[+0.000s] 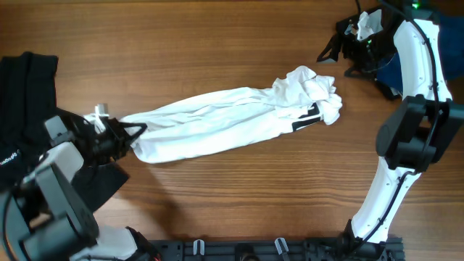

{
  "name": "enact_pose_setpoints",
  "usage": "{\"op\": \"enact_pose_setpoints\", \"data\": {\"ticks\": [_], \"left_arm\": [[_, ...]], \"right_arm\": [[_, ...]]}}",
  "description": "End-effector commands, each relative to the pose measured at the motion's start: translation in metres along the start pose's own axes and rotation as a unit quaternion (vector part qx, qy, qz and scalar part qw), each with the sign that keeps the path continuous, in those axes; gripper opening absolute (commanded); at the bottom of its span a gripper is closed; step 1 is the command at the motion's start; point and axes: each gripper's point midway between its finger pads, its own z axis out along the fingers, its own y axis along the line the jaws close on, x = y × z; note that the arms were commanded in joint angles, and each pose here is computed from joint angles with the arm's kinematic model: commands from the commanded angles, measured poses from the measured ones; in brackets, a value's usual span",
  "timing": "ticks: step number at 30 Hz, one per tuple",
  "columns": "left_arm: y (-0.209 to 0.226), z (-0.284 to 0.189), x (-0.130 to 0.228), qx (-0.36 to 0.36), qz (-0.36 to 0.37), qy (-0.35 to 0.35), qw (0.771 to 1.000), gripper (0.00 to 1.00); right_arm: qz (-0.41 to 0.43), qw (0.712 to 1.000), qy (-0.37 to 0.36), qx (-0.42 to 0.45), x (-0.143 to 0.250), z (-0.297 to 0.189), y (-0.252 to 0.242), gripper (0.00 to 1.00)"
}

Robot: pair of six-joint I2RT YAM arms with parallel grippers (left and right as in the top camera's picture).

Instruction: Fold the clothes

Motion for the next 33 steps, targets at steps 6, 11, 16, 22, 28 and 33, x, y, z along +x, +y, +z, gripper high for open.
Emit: {"op": "enact_pose_setpoints", "data": {"ticks": [6, 11, 16, 22, 28, 33], "left_arm": [[-0.028, -0.013, 0.000, -0.052, -0.009, -0.045, 0.998, 0.04], [-0.056, 0.029, 0.027, -0.065, 0.014, 0.002, 0.998, 0.04], [-0.112, 0.070, 0.051, -0.027, 0.067, 0.035, 0.997, 0.04], [-0.147, 0.088, 0.064, -0.020, 0.109, 0.040, 0.993, 0.04], [-0.151, 0.090, 0.065, -0.022, 0.102, 0.040, 0.994, 0.04], [-0.150, 0.094, 0.065, -0.032, 0.100, 0.032, 0.994, 0.04]], "right_arm": [[-0.030, 0.999, -0.014, -0.015, -0.003, -0.005, 0.029, 1.00], [-0.032, 0.999, -0.013, -0.015, -0.002, -0.004, 0.031, 1.00], [-0.036, 0.999, -0.012, -0.015, -0.002, -0.004, 0.031, 1.00], [-0.042, 0.999, -0.012, -0.011, -0.002, -0.004, 0.030, 1.00], [-0.044, 0.999, -0.012, -0.011, -0.002, -0.004, 0.030, 1.00], [-0.044, 0.999, -0.012, -0.011, -0.002, -0.004, 0.030, 1.00]]}}
